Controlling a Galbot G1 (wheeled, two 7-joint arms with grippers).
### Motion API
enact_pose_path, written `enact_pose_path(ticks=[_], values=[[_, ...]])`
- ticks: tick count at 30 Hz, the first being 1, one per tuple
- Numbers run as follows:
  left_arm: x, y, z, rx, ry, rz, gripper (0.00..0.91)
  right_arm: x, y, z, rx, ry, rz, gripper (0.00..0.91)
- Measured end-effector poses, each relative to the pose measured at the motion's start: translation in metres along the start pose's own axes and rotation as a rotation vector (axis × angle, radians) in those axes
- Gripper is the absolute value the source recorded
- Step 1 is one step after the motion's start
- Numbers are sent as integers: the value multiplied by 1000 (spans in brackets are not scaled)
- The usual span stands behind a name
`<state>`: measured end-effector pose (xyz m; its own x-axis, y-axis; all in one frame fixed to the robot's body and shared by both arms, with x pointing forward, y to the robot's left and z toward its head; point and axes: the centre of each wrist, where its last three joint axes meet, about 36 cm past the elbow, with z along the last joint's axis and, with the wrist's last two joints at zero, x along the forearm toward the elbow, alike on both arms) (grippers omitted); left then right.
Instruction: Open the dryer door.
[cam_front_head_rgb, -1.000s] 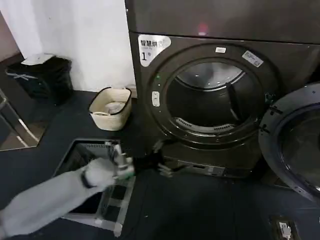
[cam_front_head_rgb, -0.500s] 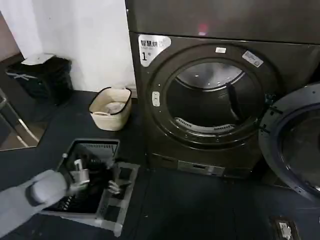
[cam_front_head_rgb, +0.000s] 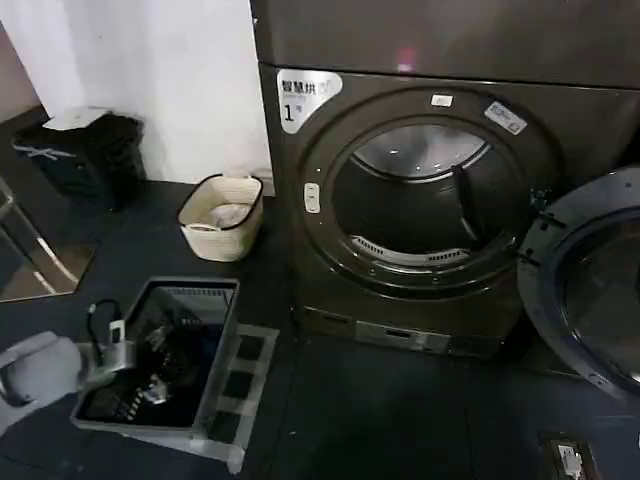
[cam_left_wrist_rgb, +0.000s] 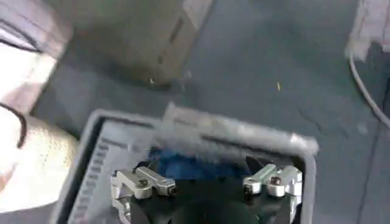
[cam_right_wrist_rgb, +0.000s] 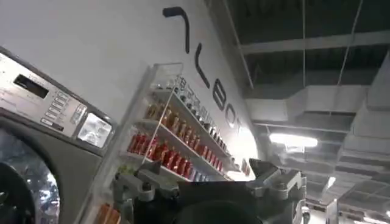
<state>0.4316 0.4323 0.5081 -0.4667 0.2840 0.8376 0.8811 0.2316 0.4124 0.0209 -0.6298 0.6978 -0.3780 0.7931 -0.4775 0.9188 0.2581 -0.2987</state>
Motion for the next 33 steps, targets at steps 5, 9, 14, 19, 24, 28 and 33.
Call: enact_pose_path(ticks=[5, 9, 14, 19, 24, 28, 33], values=[[-3, -2, 12, 1, 36, -3, 907, 0, 2, 0, 1, -1, -7, 907], [-3, -2, 12, 6, 39, 7, 907, -1, 3, -2, 4, -5, -12, 907], [-3, -2, 13, -6, 41, 16, 907, 0, 4, -3, 3, -9, -16, 907], [-5, -2, 16, -23, 45, 27, 907, 1, 3, -2, 4, -7, -17, 907], [-5, -2, 16, -45, 47, 41, 907, 2, 4, -4, 5, -11, -20, 907], [-5, -2, 17, -50, 50, 38, 907, 4, 5, -4, 7, -11, -23, 907], [-6, -3, 17, -67, 60, 39, 907, 4, 4, -6, 11, -16, -23, 907]])
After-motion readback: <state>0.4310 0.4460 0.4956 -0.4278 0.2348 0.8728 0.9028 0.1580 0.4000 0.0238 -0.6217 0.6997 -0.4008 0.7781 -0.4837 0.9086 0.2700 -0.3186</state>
